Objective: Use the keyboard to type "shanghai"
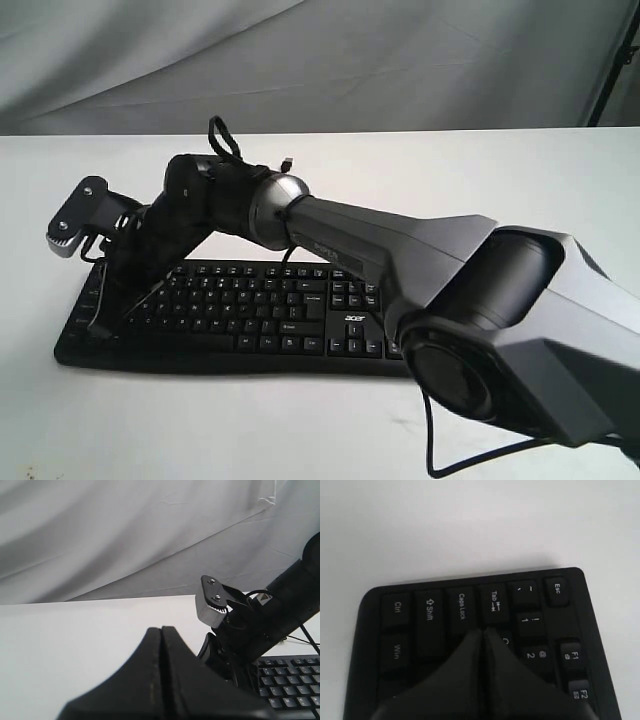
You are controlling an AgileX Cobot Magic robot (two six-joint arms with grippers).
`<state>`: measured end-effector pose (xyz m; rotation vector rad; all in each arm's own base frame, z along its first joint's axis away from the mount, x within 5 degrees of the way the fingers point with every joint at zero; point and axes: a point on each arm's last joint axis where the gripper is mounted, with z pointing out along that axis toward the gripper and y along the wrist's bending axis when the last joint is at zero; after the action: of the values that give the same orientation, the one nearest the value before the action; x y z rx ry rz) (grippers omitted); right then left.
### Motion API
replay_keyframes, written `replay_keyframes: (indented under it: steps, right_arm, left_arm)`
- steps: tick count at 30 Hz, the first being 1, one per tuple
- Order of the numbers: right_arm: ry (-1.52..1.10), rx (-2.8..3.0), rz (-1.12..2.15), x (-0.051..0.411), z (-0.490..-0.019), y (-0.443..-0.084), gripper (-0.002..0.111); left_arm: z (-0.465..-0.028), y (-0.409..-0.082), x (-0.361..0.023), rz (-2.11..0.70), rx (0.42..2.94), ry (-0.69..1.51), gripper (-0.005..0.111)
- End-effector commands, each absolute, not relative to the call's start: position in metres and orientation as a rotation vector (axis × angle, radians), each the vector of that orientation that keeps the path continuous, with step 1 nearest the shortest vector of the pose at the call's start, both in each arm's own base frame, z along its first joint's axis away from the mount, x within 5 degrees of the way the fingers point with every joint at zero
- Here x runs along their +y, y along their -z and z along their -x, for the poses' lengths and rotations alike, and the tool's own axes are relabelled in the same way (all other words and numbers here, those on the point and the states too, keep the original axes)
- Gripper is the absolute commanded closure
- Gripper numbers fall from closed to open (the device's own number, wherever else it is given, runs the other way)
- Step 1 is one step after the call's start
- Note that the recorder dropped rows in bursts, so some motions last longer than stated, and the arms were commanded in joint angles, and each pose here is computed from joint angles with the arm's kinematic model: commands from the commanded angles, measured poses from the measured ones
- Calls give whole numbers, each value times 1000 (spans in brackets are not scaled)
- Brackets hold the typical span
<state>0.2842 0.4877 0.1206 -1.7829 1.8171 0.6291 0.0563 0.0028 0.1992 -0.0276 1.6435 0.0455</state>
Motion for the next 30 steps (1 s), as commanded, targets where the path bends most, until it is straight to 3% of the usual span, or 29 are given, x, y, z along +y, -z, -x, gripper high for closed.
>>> replay_keyframes:
  steps: [1, 30]
  right_arm:
    - [-625, 1778, 1765, 494, -280, -127, 108]
    - [-622, 1806, 1794, 493, -279, -110, 108]
  left_arm:
    - [-56, -199, 2, 24, 1637, -39, 107]
    - [-56, -199, 2, 24, 1637, -39, 107]
